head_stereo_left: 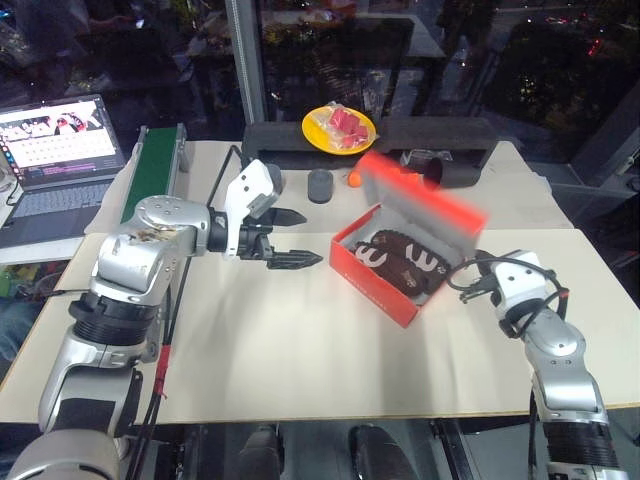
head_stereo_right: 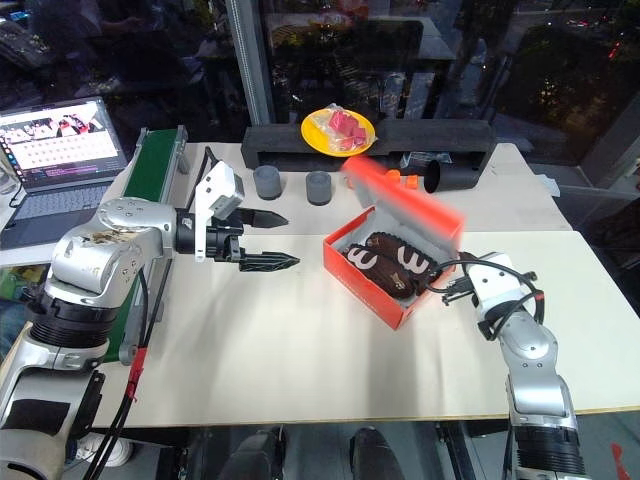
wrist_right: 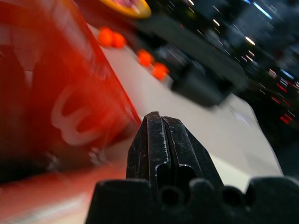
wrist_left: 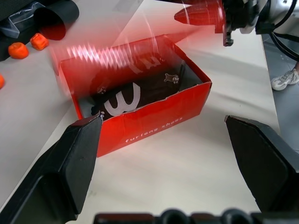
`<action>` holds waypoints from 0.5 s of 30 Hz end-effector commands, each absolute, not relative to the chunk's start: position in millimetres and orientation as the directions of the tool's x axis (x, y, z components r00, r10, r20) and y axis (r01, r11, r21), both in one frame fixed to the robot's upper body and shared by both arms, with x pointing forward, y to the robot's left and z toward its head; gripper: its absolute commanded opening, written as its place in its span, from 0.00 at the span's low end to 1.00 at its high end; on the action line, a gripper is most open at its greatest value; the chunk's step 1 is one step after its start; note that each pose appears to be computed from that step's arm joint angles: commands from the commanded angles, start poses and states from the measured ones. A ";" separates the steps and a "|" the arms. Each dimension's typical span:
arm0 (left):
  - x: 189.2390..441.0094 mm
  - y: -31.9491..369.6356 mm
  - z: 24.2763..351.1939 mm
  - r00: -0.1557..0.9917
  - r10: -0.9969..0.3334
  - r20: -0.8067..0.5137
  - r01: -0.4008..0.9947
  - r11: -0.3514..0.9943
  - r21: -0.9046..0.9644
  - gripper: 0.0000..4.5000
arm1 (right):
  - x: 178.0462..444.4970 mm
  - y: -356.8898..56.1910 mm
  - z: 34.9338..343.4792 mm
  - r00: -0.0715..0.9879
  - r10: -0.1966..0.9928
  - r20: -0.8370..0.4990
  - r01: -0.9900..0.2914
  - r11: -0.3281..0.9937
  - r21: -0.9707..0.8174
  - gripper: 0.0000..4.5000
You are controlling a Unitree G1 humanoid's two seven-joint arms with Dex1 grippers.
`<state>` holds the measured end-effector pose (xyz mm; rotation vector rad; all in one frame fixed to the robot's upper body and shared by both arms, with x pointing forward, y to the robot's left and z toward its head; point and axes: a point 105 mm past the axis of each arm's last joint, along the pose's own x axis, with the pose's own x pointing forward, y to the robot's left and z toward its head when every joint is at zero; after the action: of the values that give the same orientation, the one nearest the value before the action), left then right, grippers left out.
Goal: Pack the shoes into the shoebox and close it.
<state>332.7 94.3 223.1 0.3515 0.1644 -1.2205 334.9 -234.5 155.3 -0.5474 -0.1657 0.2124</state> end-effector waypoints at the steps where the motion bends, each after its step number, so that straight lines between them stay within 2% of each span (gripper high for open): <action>1: 331.8 92.6 235.7 0.348 -0.894 -0.283 0.930 0.289 0.228 1.00 | 328.8 -220.5 165.5 0.937 0.341 0.081 -0.251 0.814 -0.524 0.00; 4: 332.0 92.8 235.5 0.352 -0.894 -0.278 0.928 0.295 0.228 1.00 | 327.1 -209.8 162.8 0.914 0.404 0.032 -0.351 0.829 -0.436 0.00; 7: 332.0 94.3 232.4 0.364 -0.892 -0.269 0.925 0.312 0.217 1.00 | 338.7 -199.8 172.4 0.913 0.407 0.042 -0.388 0.893 -0.227 0.00; 9: 332.8 94.9 229.7 0.377 -0.888 -0.264 0.920 0.327 0.215 1.00 | 348.1 -190.5 168.6 0.914 0.407 -0.002 -0.405 0.909 -0.105 0.00; 15: 334.1 94.1 227.8 0.403 -0.883 -0.241 0.909 0.356 0.215 1.00 | 348.7 -165.5 128.3 0.850 0.464 -0.249 -0.494 0.866 -0.072 0.00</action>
<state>336.4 95.1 211.9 0.3157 0.1707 -1.1702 351.5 -170.2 133.0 -0.1136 0.1795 0.4783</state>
